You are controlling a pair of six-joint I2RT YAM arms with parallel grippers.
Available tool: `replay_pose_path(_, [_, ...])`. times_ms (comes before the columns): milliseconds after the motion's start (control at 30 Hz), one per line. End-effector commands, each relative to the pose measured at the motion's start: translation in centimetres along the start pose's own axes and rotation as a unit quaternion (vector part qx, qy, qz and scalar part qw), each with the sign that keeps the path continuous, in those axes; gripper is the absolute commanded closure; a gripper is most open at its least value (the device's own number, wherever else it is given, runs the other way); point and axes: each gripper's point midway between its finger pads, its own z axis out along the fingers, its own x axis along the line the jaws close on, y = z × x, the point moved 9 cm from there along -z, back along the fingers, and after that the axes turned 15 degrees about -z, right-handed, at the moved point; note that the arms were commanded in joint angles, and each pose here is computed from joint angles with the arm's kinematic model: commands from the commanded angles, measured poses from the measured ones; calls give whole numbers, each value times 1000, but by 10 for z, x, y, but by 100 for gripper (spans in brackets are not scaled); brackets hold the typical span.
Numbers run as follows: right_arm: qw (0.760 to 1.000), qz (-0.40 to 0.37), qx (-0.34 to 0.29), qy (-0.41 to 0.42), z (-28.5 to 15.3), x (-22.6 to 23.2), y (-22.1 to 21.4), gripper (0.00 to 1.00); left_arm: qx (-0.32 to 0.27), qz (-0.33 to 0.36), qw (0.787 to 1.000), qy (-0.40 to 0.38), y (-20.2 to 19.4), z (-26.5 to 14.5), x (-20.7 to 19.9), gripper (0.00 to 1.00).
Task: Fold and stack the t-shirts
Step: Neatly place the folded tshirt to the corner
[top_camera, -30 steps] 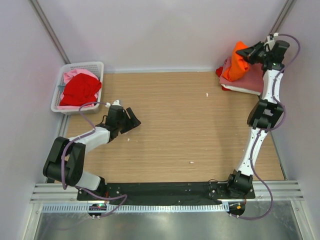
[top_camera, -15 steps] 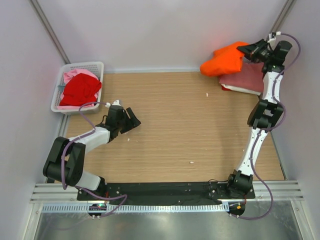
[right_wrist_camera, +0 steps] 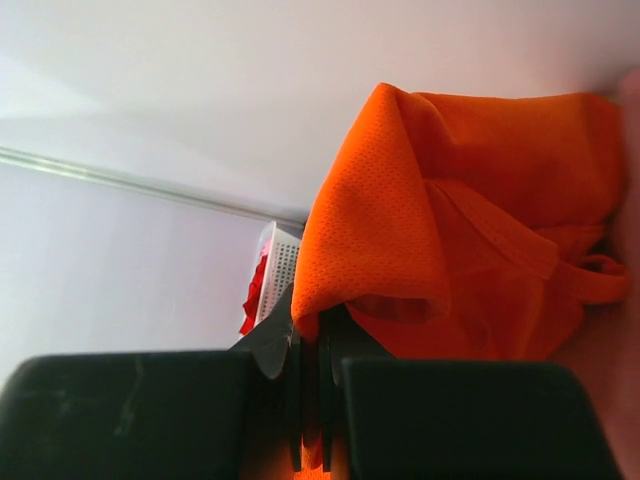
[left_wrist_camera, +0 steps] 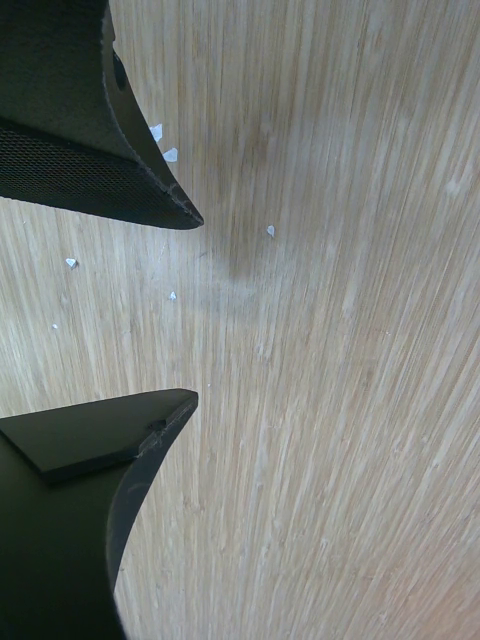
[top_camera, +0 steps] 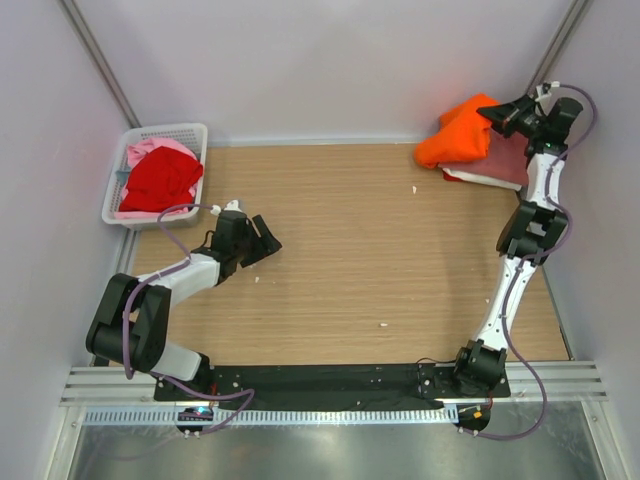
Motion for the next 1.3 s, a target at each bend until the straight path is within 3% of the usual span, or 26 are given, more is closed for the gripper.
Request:
replay_pose_path(0, [997, -59, -54, -19, -50, 4, 41, 99, -29, 4, 999, -29, 11, -4, -16, 34])
replay_pose_path(167, [992, -49, -84, -76, -84, -33, 48, 99, -31, 4, 999, -32, 12, -5, -17, 34])
replay_pose_path(300, [972, -57, -115, -196, -110, -63, 52, 91, -31, 4, 999, -31, 11, -6, -17, 34])
replay_pose_path(333, [951, -65, -122, -278, -115, -81, 47, 89, -32, 4, 999, -34, 12, -6, -18, 34])
replay_pose_path(367, [937, -80, -134, -314, -118, -74, 53, 81, -33, 4, 999, -34, 12, -7, -17, 34])
replay_pose_path(400, [919, -72, -134, -363, -121, -86, 45, 80, -33, 4, 999, -34, 11, -7, -17, 34])
replay_pose_path(433, [879, -86, -145, -446, -129, -98, 44, 81, -34, 4, 999, -35, 11, -7, -17, 34])
replay_pose_path(467, [865, -95, -150, -469, -130, -96, 45, 81, -34, 3, 999, -36, 10, -8, -16, 34])
replay_pose_path(567, [822, -114, -164, -533, -135, -94, 50, 62, -39, 3, 998, -41, 10, -11, -16, 34])
replay_pose_path(600, [816, -120, -167, -541, -135, -92, 52, 44, -42, 3, 998, -44, 11, -11, -17, 34])
replay_pose_path(633, [811, -127, -173, -545, -133, -84, 56, 36, -43, 2, 998, -45, 11, -12, -16, 34])
replay_pose_path(700, [787, -137, -185, -572, -135, -76, 60, 24, -44, 2, 998, -45, 10, -12, -15, 34])
replay_pose_path(800, [768, -149, -203, -588, -134, -49, 65, 17, -48, 1, 998, -51, 10, -14, -15, 34])
replay_pose_path(1000, [771, -166, -251, -562, -132, 13, 76, 11, -53, 1, 997, -59, 10, -17, -15, 34])
replay_pose_path(1267, [801, -151, -204, -542, -116, 24, 56, 9, -57, 2, 996, -66, 9, -19, -14, 34])
